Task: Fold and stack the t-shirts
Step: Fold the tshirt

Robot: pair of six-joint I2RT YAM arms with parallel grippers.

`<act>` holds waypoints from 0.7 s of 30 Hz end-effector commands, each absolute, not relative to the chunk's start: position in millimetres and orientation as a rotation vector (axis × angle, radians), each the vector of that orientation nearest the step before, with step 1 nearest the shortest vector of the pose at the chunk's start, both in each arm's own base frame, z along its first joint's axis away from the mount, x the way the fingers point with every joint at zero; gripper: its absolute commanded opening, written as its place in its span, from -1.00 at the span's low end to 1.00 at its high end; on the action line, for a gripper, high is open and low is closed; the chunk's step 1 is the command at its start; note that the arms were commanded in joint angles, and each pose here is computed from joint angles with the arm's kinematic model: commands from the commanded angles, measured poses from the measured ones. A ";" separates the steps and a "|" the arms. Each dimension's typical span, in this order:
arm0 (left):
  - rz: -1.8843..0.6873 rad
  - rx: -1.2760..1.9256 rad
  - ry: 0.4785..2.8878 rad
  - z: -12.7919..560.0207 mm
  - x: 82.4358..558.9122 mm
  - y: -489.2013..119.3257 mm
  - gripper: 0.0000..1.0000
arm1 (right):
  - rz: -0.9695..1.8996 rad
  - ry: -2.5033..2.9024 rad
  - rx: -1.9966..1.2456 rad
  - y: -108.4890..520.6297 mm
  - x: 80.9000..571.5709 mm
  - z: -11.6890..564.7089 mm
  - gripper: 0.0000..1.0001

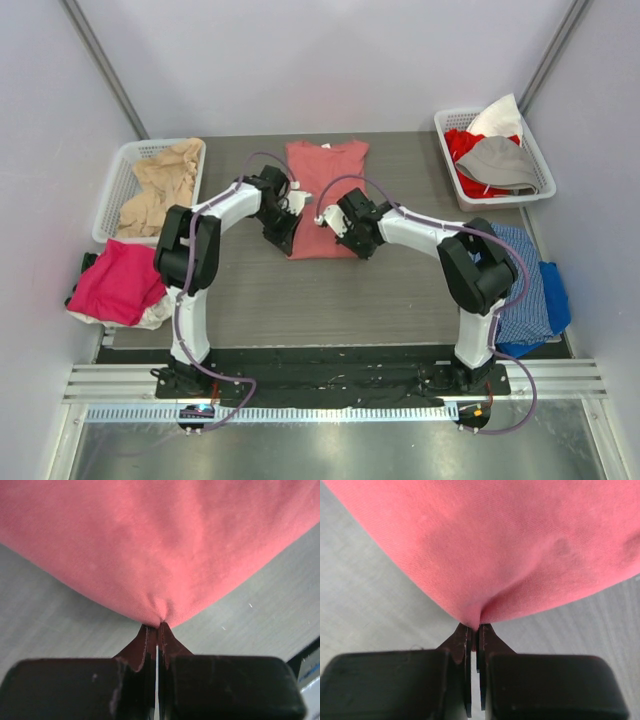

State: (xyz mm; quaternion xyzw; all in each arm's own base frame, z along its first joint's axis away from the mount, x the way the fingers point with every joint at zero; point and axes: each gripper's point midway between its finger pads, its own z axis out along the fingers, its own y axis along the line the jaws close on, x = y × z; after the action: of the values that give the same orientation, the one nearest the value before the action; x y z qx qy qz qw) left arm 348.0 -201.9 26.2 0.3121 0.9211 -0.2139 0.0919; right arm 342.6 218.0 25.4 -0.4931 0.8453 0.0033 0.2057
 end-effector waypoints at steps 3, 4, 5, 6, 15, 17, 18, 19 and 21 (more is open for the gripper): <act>-0.660 1.084 2.703 59.9 299.8 -209.6 -1.00 | 0.122 2.348 -1.463 223.8 284.5 42.3 -0.98; -0.664 1.110 2.703 60.3 293.0 -212.0 -1.00 | 0.122 2.353 -1.480 223.2 276.2 41.9 -0.98; -0.673 1.123 2.697 64.3 285.8 -211.2 -1.00 | 0.130 2.330 -1.501 226.7 267.9 47.1 -0.98; -0.681 1.130 2.697 66.0 280.8 -211.4 -1.00 | 0.133 2.336 -1.523 224.6 258.7 44.9 -0.98; -0.767 1.192 2.725 70.5 219.7 -202.5 -1.00 | 0.211 2.281 -1.568 224.2 216.6 64.8 -0.98; -0.767 1.188 2.721 69.7 213.8 -199.4 -1.00 | 0.194 2.268 -1.555 222.7 218.9 70.5 -0.98; -0.765 1.179 2.723 69.9 212.1 -199.1 -1.00 | 0.171 2.262 -1.548 221.0 221.7 72.9 -0.98; -0.760 1.172 2.713 72.6 212.6 -198.4 -1.00 | 0.163 2.258 -1.539 220.9 223.5 76.0 -0.98; -0.748 1.158 2.703 75.4 214.9 -199.3 -1.00 | 0.137 2.236 -1.522 222.1 230.4 83.9 -0.98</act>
State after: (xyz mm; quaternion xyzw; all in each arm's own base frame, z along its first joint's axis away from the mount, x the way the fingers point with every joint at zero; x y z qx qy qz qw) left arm 216.4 -195.0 59.9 0.3832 0.8929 -0.2344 0.0314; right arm 218.2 221.3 63.8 -0.5609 0.8057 0.0632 0.1795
